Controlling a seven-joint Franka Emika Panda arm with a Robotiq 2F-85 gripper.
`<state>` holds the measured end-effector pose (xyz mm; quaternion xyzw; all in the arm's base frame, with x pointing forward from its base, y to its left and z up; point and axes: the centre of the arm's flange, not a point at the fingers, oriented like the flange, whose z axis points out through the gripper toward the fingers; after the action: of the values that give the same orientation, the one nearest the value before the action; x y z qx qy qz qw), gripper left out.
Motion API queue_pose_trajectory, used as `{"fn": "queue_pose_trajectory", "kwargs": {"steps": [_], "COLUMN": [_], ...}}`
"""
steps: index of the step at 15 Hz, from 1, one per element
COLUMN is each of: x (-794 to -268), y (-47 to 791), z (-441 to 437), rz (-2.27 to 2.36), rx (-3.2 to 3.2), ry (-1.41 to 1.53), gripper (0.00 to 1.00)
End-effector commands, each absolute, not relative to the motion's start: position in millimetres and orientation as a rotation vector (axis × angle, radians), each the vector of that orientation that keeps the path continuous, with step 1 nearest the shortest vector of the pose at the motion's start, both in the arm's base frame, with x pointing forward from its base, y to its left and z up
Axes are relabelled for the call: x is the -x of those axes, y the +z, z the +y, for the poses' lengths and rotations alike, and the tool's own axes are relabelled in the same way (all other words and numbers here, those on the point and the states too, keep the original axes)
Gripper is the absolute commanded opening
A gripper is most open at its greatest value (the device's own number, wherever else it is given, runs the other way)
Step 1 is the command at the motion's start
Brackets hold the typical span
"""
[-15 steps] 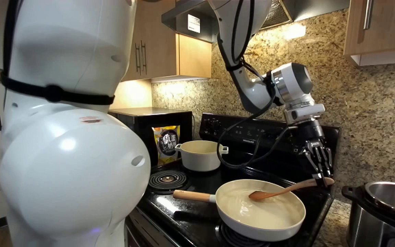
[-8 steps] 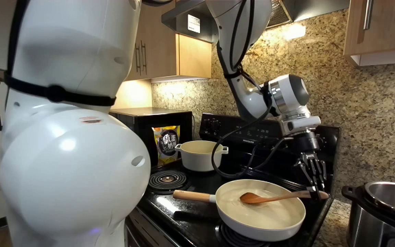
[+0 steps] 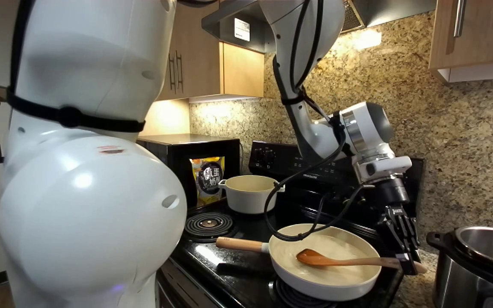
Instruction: Pick up the cooking stick and stir in the pan
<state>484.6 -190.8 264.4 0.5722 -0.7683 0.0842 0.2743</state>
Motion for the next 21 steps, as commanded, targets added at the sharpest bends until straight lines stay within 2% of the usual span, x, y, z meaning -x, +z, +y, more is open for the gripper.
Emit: {"fn": "queue_pose_trajectory", "kwargs": {"steps": [1, 11, 21], "x": [-463, -497, -531], "y": [275, 313, 331], "z": [-215, -216, -138], "rz": [-2.047, -2.144, -2.085], "rx": [-1.537, -1.502, -1.622], "ry": [0.22, 0.25, 0.268], "gripper": [0.1, 0.1, 0.1]}}
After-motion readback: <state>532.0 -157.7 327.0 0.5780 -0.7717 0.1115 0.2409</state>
